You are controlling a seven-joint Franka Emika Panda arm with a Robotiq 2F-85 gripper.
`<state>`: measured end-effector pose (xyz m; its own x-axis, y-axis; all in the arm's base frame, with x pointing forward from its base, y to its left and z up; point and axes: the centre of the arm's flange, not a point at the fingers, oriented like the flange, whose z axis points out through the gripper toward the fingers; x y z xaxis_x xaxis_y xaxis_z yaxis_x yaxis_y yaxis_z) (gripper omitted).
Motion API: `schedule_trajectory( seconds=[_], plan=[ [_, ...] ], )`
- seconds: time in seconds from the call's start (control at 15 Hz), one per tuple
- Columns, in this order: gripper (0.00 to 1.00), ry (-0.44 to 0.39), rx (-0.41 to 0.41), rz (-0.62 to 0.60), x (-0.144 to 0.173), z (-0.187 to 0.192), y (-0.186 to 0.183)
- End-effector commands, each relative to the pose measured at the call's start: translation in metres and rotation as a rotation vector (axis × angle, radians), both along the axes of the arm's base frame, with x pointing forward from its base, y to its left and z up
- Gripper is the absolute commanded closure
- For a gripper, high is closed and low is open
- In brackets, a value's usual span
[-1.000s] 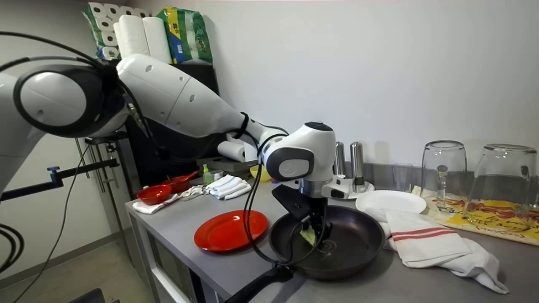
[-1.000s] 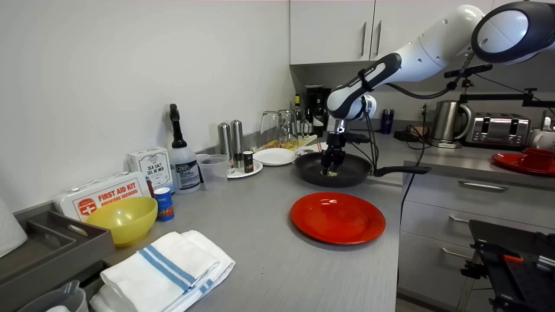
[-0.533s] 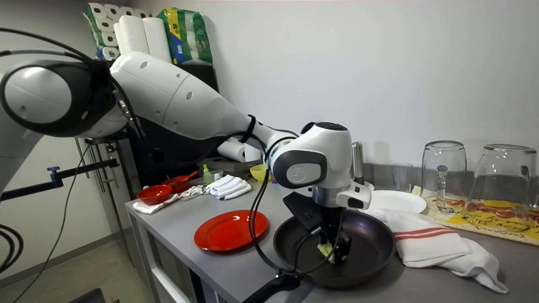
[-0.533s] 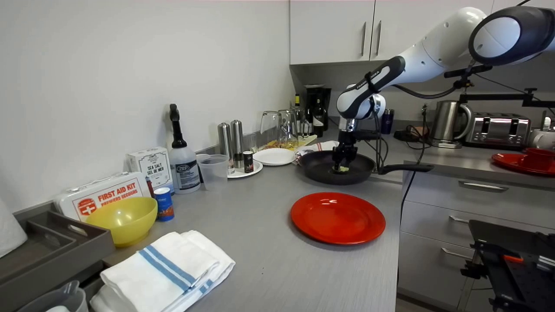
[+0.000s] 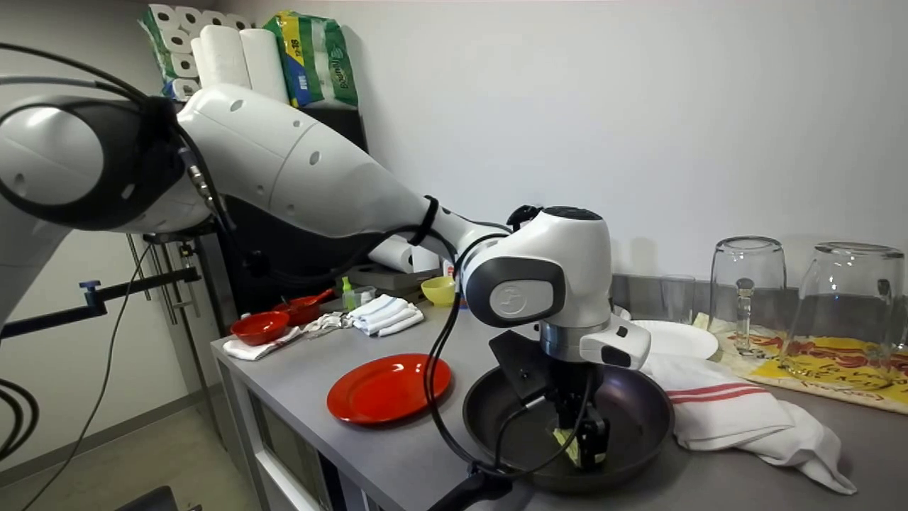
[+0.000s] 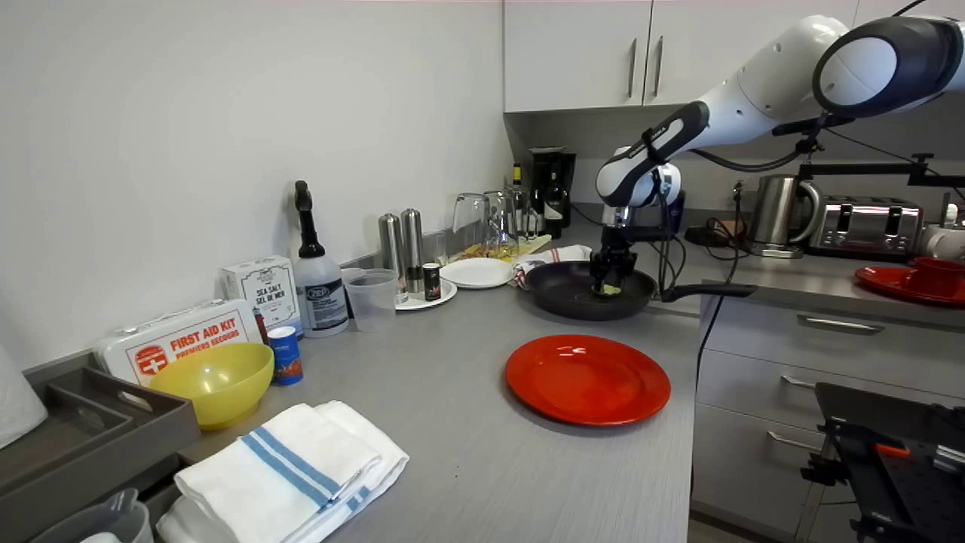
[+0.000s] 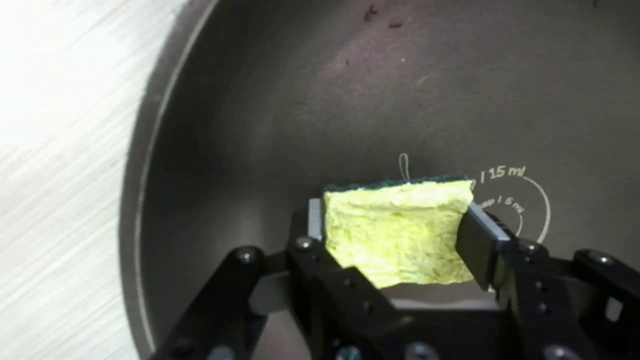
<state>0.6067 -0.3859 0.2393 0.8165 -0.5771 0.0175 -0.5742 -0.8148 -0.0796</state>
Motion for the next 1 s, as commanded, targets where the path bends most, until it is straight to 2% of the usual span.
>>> schedule_trajectory(
  seconds=[0.0, 0.2, 0.47, 0.93],
  plan=[
    [0.61, 0.036, -0.03, -0.071, -0.013, -0.022, -0.015],
    [0.61, 0.016, -0.095, -0.142, -0.01, -0.025, -0.015],
    [0.61, -0.037, -0.175, -0.194, 0.022, -0.034, 0.018],
    [0.61, -0.089, -0.196, -0.087, 0.077, -0.031, 0.106]
  ],
)
